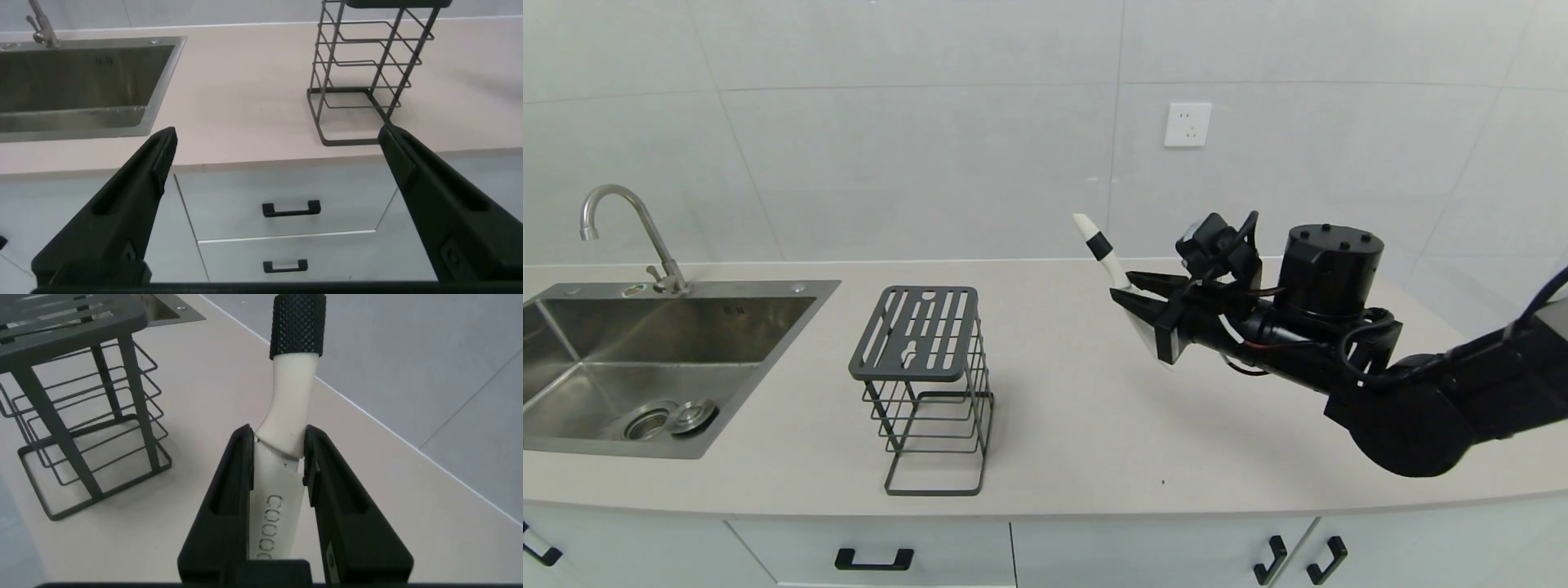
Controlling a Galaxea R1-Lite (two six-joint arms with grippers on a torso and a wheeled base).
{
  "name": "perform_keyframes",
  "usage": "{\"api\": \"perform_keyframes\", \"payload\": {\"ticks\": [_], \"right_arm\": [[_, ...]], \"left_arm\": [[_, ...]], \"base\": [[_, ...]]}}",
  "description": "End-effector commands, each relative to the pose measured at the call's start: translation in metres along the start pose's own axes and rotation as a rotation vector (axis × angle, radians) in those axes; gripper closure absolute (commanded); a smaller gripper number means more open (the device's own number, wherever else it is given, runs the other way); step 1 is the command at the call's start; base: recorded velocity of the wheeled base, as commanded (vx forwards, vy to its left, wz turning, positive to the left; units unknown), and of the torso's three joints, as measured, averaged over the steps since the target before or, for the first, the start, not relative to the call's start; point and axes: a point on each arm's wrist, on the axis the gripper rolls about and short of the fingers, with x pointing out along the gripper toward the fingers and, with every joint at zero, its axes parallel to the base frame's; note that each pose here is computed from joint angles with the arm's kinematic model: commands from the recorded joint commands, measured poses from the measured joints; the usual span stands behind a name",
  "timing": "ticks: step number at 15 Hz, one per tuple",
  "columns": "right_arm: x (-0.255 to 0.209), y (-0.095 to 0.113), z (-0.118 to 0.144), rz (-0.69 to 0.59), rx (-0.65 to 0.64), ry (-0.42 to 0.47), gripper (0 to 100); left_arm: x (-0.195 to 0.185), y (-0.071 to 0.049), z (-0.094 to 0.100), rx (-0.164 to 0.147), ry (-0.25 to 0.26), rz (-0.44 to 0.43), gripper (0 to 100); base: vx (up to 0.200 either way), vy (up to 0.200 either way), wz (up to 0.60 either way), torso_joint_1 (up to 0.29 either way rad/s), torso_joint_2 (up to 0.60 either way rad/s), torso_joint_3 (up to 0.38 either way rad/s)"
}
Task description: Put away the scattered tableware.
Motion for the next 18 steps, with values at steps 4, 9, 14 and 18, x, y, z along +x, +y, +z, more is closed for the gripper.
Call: {"api": "perform_keyframes", "payload": {"ticks": [4, 9, 14, 18], "right_arm": [[-0.01, 0.004, 0.011, 0.012, -0.012, -0.03, 100], [-0.017, 0.007, 0.014, 0.016, -0.017, -0.033, 100], [-0.02, 0.011, 0.006, 0.027, -0.007, -0.002, 100], [-0.028, 0.019, 0.002, 0.044, -0.002, 0.014, 100]], "left_arm": [[-0.007, -0.001, 0.044, 0.06, -0.301, -0.09, 0], [0.0, 0.0, 0.082, -0.069, -0.253, -0.278, 0], [0.067, 0.004, 0.122, -0.041, -0.106, -0.465, 0], [0.098, -0.002, 0.125, 0.058, -0.101, -0.568, 0]], "base": [[0.0, 0.0, 0.0, 0.0, 0.0, 0.0], [0.0, 0.0, 0.0, 0.0, 0.0, 0.0], [0.0, 0.0, 0.0, 0.0, 0.0, 0.0], [0.0, 0.0, 0.0, 0.0, 0.0, 0.0]]}}
